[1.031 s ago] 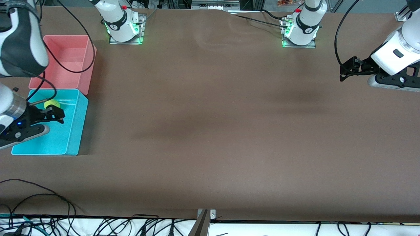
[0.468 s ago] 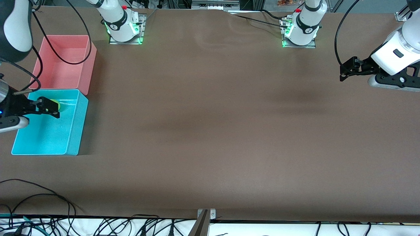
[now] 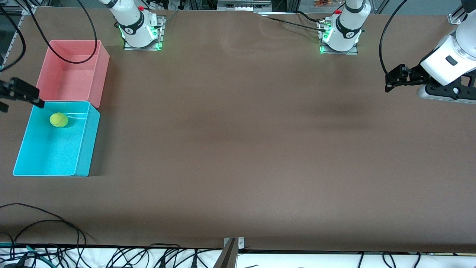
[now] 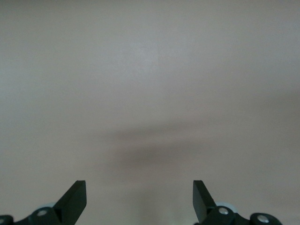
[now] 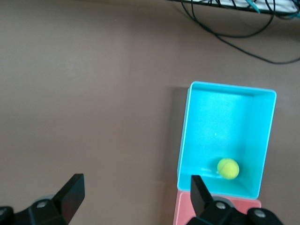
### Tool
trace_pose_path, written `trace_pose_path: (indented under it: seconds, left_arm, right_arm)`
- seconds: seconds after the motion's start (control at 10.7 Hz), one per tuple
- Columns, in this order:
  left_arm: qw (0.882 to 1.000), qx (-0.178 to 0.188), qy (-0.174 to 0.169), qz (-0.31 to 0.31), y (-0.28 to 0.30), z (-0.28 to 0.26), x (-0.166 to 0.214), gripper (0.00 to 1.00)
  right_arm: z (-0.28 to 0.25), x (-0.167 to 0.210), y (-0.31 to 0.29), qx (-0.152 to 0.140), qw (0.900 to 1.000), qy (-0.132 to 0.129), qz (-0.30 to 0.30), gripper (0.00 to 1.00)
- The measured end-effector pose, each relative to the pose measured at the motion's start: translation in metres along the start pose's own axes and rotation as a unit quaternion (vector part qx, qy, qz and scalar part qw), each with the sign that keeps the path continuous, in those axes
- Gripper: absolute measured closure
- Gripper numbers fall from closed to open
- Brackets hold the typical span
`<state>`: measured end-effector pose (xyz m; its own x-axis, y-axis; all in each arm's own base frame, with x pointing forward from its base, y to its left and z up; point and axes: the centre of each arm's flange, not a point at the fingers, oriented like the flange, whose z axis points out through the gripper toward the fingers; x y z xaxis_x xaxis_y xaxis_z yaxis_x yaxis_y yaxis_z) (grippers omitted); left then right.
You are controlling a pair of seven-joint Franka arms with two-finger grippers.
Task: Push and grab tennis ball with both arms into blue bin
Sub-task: 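Raise the right gripper out of the cyan bin and withdraw it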
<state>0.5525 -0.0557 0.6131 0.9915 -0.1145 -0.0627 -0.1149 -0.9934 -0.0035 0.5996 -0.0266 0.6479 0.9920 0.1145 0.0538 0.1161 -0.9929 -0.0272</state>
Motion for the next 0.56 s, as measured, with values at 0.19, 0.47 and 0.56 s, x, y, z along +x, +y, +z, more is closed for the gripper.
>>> trace_pose_path:
  seconds: [0.19, 0.47, 0.56]
  left_arm:
    - [1.0, 0.0, 0.0, 0.0, 0.0, 0.0, 0.0, 0.0]
    - [1.0, 0.0, 0.0, 0.0, 0.0, 0.0, 0.0, 0.0]
    - [1.0, 0.0, 0.0, 0.0, 0.0, 0.0, 0.0, 0.0]
  right_arm:
    - [-0.02, -0.024, -0.003, 0.006, 1.0, -0.006, 0.019, 0.0]
    - [-0.017, -0.05, -0.012, 0.01, 0.999, -0.017, 0.029, 0.0]
    - [-0.011, -0.054, -0.011, 0.011, 0.999, -0.017, 0.031, 0.0]
